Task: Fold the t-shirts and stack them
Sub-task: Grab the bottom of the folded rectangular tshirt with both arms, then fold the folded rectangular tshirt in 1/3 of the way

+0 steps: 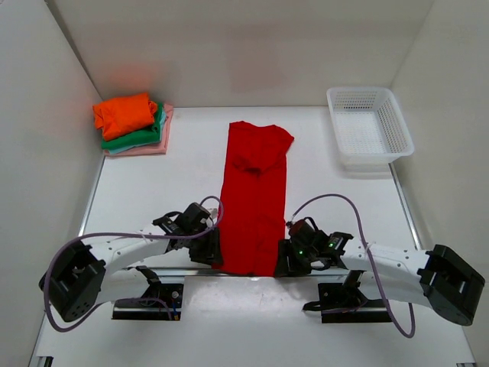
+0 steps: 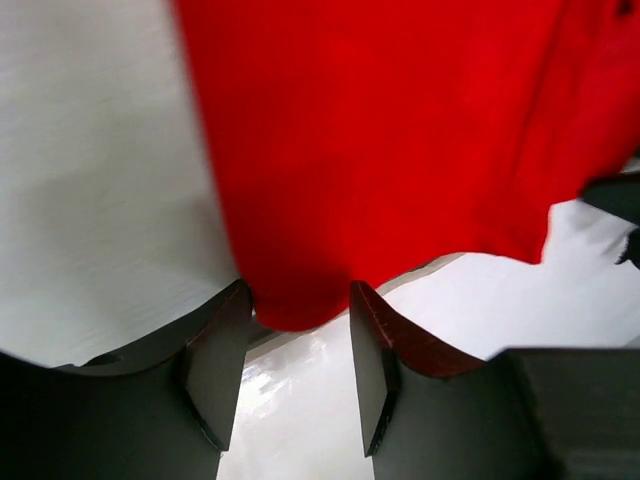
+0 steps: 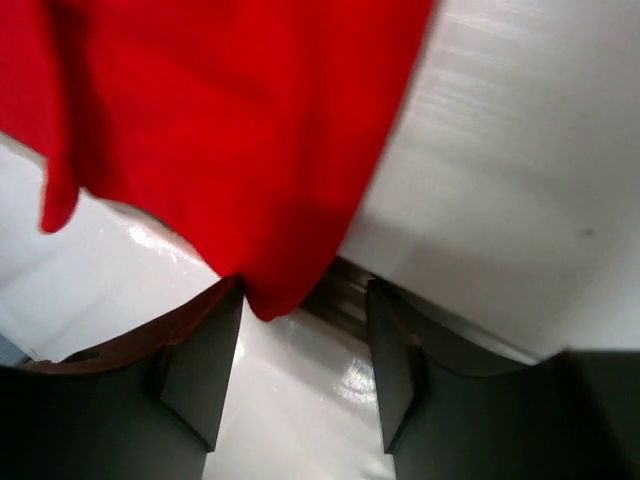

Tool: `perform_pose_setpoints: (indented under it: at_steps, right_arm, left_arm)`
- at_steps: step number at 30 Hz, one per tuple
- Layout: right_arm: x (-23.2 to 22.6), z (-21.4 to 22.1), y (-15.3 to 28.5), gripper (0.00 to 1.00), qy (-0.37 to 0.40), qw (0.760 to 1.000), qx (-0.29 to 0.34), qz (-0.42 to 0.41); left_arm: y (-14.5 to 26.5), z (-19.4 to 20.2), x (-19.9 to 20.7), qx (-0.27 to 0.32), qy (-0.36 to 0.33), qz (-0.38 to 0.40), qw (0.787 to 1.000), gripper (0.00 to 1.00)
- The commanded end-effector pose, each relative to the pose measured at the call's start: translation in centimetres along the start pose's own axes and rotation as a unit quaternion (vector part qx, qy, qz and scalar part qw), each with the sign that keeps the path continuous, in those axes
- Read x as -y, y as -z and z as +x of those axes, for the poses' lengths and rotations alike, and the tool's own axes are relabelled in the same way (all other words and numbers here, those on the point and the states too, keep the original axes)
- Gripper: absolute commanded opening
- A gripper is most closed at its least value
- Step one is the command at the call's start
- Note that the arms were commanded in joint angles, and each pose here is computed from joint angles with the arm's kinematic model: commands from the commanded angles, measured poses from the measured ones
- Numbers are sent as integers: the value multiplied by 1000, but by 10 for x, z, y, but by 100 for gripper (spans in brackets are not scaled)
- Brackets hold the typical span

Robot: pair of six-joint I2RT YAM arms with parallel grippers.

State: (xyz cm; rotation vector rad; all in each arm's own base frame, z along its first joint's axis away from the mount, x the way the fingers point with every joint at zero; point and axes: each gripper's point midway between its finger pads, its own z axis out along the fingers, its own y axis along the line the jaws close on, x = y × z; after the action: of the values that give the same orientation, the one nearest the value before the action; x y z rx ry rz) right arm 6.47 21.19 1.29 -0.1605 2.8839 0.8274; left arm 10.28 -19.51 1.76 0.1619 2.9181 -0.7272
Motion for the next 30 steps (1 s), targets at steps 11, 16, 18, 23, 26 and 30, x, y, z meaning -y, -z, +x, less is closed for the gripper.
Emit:
perform_pose_setpoints:
  at_steps: [11, 16, 18, 23, 26, 30]
  right_arm:
    - [-60, -85, 35, 0, 6, 995, 28, -100]
    - [-68, -158, 82, 0, 3, 991, 56, -118]
    - [-62, -177, 89, 0, 2, 992, 58, -115]
    - [-55, -220, 86, 0, 5, 992, 57, -114]
    - [-43, -234, 78, 0, -7, 993, 54, -106]
    - [-30, -247, 72, 1, -19, 993, 54, -99]
  left_arm:
    - [22, -49, 39, -10, 59, 17, 998, 0]
    - [56, -125, 52, 33, 98, 2, 995, 0]
    - [65, -153, 57, 48, 95, 7, 994, 0]
    - [57, -204, 51, 57, 112, -15, 992, 0]
    - [53, -233, 49, 65, 120, -17, 991, 0]
    - [39, -254, 38, 61, 135, -24, 989, 1]
